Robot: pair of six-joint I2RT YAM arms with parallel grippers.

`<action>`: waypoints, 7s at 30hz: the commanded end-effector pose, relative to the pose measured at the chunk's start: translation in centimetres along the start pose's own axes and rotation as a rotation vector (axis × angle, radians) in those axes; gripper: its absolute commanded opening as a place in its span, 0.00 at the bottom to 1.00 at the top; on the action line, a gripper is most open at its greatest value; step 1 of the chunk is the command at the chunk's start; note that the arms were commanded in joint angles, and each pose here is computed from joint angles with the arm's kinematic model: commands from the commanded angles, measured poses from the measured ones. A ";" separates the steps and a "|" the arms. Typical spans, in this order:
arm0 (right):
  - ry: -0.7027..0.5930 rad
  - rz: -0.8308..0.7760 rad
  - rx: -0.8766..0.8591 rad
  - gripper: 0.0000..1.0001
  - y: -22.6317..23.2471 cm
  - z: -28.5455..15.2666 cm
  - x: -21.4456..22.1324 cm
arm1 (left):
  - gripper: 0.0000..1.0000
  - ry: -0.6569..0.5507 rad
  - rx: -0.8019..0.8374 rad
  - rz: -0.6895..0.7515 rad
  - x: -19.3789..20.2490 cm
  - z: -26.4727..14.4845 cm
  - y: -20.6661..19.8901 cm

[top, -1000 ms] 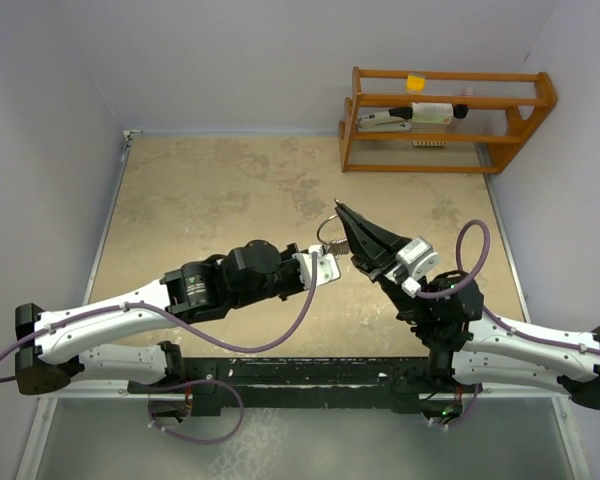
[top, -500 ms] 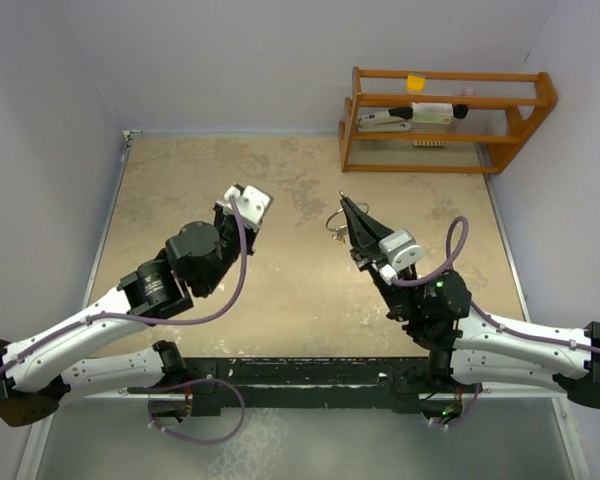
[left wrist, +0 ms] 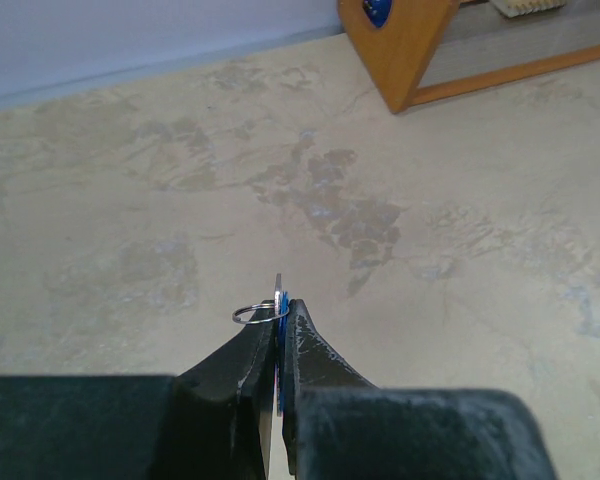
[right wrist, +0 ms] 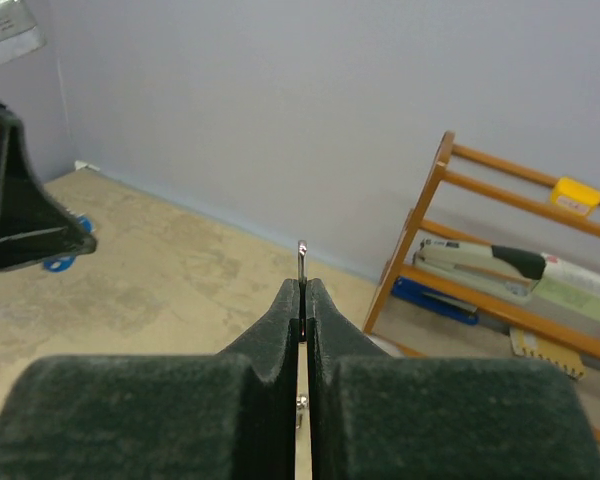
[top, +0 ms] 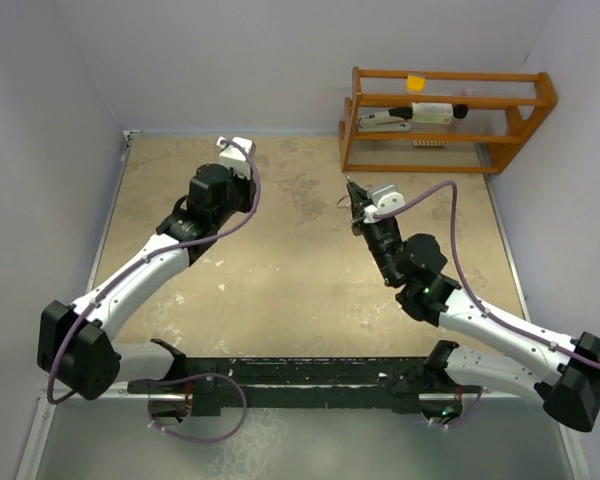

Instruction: Remove the keys from the keyring

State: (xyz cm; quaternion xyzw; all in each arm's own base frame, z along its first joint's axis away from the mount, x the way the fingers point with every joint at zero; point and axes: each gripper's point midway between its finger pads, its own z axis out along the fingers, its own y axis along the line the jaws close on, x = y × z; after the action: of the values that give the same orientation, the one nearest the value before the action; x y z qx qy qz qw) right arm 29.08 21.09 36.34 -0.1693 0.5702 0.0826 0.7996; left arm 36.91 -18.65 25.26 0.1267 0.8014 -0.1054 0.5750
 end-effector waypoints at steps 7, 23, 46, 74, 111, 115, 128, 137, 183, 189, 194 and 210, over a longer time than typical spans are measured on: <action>0.022 0.120 -0.032 0.00 1.1 -0.1 0.7 | 0.00 -0.040 0.271 -0.227 2.4 4.6 -3.2; 0.082 0.141 -0.057 0.00 2.3 -0.2 3.3 | 0.15 0.087 0.152 -0.202 9.6 7.3 -1.3; 0.069 0.186 -0.098 0.00 2.7 -0.4 1.7 | 0.54 -0.382 0.604 0.039 0.3 -3.0 -13.0; 0.049 0.187 -0.093 0.00 2.4 -0.5 1.4 | 0.65 -0.382 0.764 0.081 -0.5 -5.8 -18.3; 0.046 0.211 -0.086 0.00 2.4 -0.8 1.8 | 0.00 -0.467 0.651 -0.019 -3.9 -3.9 -18.4; 0.031 0.199 -0.093 0.05 2.4 -0.9 1.5 | 0.00 -0.461 0.631 -0.018 -5.0 -4.8 -18.0; 0.017 0.189 -0.108 0.61 1.9 -2.9 2.3 | 0.00 -0.365 0.465 -0.043 -7.4 -6.0 -14.9; 0.067 0.265 -0.212 0.65 4.5 -3.9 4.6 | 0.00 -0.393 0.472 -0.088 -8.9 -7.7 -14.4; -0.142 0.199 -0.219 0.05 8.8 -1.3 6.4 | 0.00 -0.440 0.543 -0.136 -11.4 -10.9 -15.7; -0.093 0.187 -0.216 0.00 8.4 -1.6 6.8 | 0.00 -0.443 0.493 -0.134 -11.3 -10.5 -14.9; 0.016 0.155 -0.229 0.00 8.0 -2.8 8.1 | 0.00 -0.467 0.383 -0.125 -11.7 -10.3 -12.8; 0.358 -0.104 -0.111 0.00 2.6 -4.4 4.4 | 0.02 -0.401 0.154 -0.106 -7.5 -6.9 -9.4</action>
State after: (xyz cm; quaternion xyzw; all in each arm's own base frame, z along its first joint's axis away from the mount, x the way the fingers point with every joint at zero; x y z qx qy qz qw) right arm 25.54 24.73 29.64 -0.2491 0.6467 0.1383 0.7075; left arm 29.01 -27.26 34.76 0.1377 0.6740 -0.2407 0.6847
